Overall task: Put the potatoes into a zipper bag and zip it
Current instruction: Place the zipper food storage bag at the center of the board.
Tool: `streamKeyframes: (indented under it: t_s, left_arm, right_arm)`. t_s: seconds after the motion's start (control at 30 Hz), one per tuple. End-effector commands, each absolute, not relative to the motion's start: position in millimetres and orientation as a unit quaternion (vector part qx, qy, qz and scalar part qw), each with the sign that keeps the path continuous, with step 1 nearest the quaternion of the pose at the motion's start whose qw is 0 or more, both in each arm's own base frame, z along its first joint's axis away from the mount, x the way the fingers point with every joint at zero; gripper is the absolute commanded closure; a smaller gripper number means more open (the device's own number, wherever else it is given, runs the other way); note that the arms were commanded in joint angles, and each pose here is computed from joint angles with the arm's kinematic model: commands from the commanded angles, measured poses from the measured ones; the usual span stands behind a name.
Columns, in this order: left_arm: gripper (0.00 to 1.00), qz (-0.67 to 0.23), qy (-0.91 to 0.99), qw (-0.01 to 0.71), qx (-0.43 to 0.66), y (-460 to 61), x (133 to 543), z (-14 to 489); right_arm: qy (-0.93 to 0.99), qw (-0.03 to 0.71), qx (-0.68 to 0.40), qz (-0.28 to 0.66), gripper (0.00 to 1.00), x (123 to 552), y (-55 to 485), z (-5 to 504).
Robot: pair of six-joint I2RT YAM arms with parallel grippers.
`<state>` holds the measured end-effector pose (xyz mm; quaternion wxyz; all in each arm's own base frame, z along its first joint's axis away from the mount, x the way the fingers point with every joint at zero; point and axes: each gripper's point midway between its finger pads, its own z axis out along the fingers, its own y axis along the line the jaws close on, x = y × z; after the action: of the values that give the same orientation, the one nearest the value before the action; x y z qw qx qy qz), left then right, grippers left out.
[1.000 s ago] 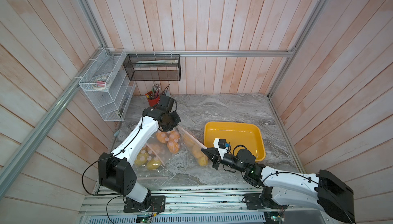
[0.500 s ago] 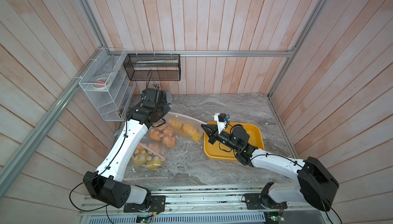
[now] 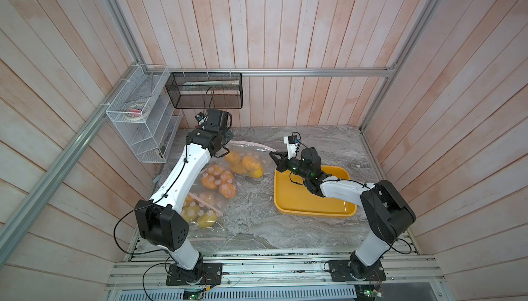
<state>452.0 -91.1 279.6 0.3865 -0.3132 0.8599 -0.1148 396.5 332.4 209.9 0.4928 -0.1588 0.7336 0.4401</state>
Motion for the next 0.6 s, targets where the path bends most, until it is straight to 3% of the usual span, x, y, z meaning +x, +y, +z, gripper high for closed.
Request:
streamKeyframes:
  t_s: [0.0,0.3,0.33,0.4,0.57]
  left_arm:
    - [1.0,-0.124,0.844,0.418,-0.312,-86.7,469.3,292.5]
    - [1.0,-0.115,0.844,0.41,-0.327,-68.0,482.1,275.3]
    - [1.0,-0.124,0.845,0.402,-0.329,-65.5,482.3,270.2]
    - [0.79,-0.149,0.848,0.39,-0.327,-62.5,484.0,261.1]
    - [0.2,-0.143,0.836,0.421,-0.321,-47.7,470.0,273.9]
  right_arm:
    - [0.721,0.48,-0.168,0.471,1.0,402.9,336.6,214.2]
    - [0.701,0.483,-0.19,0.49,1.0,393.1,340.9,220.9]
    - [0.699,0.483,-0.19,0.491,0.92,391.4,339.9,221.0]
    - [0.696,0.487,-0.191,0.491,0.73,387.9,337.6,223.6]
    - [0.699,0.506,-0.192,0.469,0.43,382.2,326.2,241.9]
